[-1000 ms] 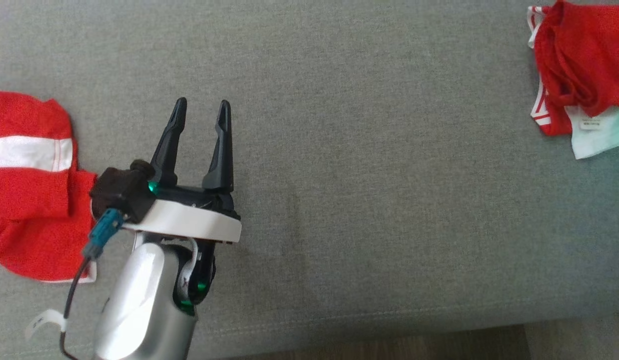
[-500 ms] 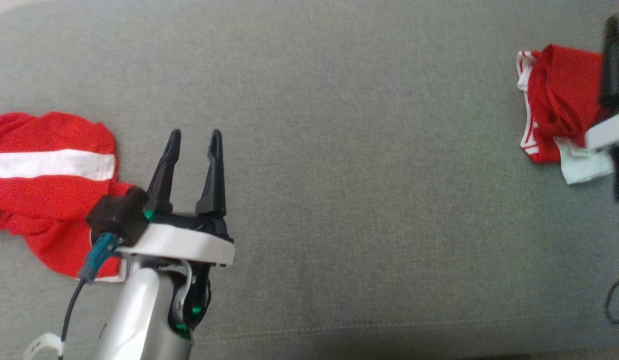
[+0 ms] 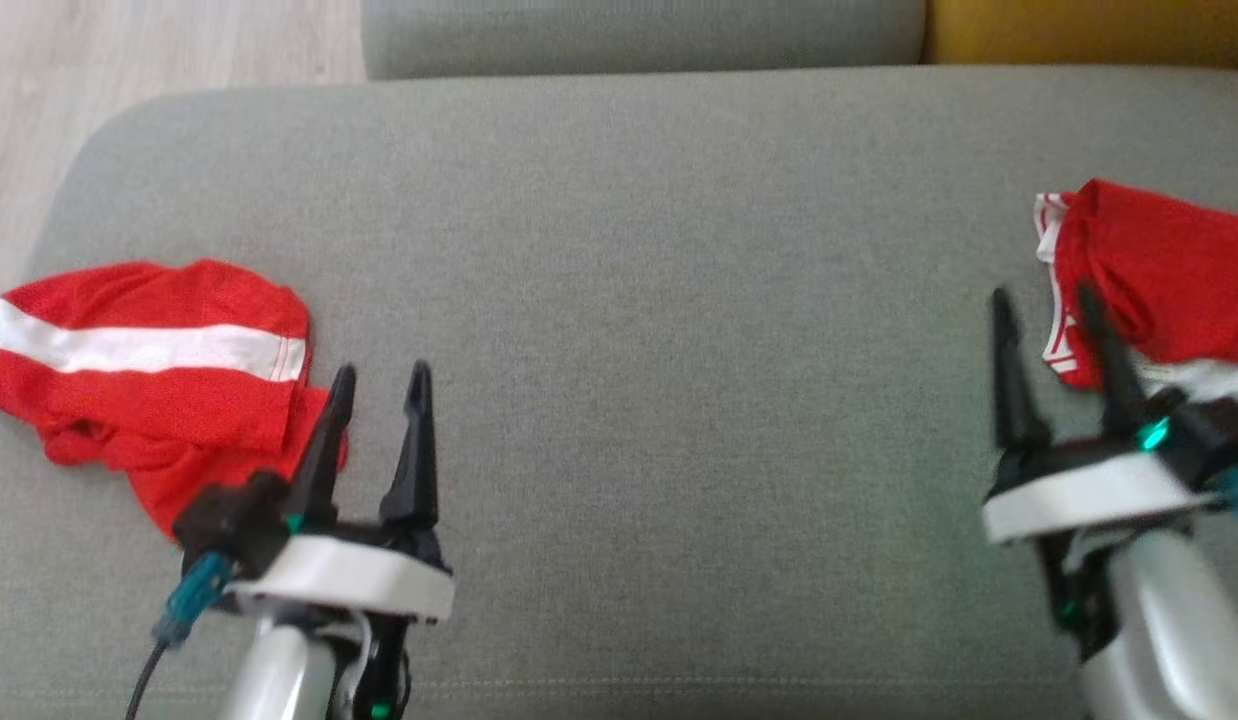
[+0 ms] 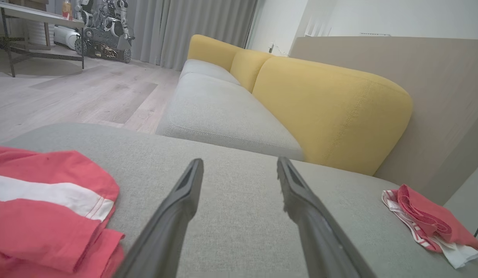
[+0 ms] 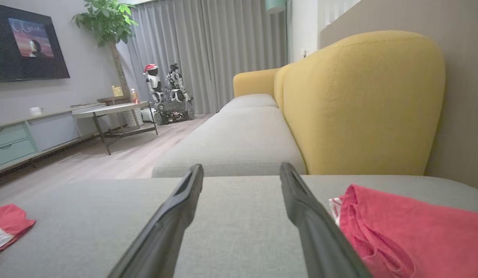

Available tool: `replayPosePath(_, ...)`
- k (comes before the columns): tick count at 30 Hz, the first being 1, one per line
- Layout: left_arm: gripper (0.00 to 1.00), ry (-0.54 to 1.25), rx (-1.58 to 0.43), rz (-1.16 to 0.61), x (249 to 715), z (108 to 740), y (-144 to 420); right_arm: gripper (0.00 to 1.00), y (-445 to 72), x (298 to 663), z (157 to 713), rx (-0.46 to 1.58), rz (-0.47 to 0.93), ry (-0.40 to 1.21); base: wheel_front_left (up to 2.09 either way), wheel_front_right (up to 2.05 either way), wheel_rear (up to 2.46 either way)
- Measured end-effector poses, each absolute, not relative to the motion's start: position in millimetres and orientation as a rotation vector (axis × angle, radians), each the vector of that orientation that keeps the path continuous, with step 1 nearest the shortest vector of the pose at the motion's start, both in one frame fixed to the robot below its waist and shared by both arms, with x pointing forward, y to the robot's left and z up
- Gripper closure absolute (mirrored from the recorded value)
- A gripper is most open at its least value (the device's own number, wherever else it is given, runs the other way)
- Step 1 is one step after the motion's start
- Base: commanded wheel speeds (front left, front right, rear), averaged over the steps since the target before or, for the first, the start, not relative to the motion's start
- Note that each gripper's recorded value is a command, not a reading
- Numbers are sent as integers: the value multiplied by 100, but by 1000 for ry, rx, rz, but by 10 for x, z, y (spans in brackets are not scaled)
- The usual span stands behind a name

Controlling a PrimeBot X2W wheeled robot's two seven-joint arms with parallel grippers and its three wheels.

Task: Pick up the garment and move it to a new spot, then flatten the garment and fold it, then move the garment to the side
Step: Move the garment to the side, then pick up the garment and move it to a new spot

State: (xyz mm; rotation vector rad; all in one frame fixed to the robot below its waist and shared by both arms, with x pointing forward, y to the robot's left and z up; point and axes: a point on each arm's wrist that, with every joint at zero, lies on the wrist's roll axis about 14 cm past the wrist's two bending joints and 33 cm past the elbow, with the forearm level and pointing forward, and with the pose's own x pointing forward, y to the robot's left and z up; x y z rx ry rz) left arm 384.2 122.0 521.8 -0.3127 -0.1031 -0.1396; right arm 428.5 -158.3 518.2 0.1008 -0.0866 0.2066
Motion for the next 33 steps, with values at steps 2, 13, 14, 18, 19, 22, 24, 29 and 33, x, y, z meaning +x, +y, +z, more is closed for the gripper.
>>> replayPosePath(2, 0, -94, -313, -123, 3775, 5181, 1268, 0, -1501, 4176, 5139, 110, 212, -78, 0, 0, 0)
replayPosePath(13, 0, -72, -314, -117, 3700, 5109, 1274, 0, -1326, 3998, 5048, 73, 232, -62, 0, 0, 0)
replayPosePath(14, 0, -72, -314, -116, 3699, 5108, 1279, 0, -1317, 4001, 5049, 74, 233, -62, 0, 0, 0)
replayPosePath(18, 0, -72, -313, -105, 3691, 5104, 1311, 0, -1287, 4019, 5052, 81, 237, -64, 0, 0, 0)
replayPosePath(19, 0, -72, -313, -101, 3686, 5103, 1324, 0, -1272, 4024, 5051, 83, 240, -64, 0, 0, 0)
replayPosePath(22, 0, -75, -311, -83, 3666, 5104, 1381, 0, -1193, 4041, 5042, 88, 260, -61, 0, 0, 0)
replayPosePath(24, 0, -74, -308, -62, 3648, 5096, 1442, 0, -1109, 4057, 5025, 91, 284, -56, 0, 0, 0)
replayPosePath(29, 0, -92, -298, 3, 3595, 5130, 1649, 0, -762, 4088, 4955, 97, 389, -33, 0, 0, 0)
replayPosePath(33, 0, -103, -287, 87, 3479, 5142, 1900, 0, -469, 4105, 4890, 97, 478, -12, 0, 0, 0)
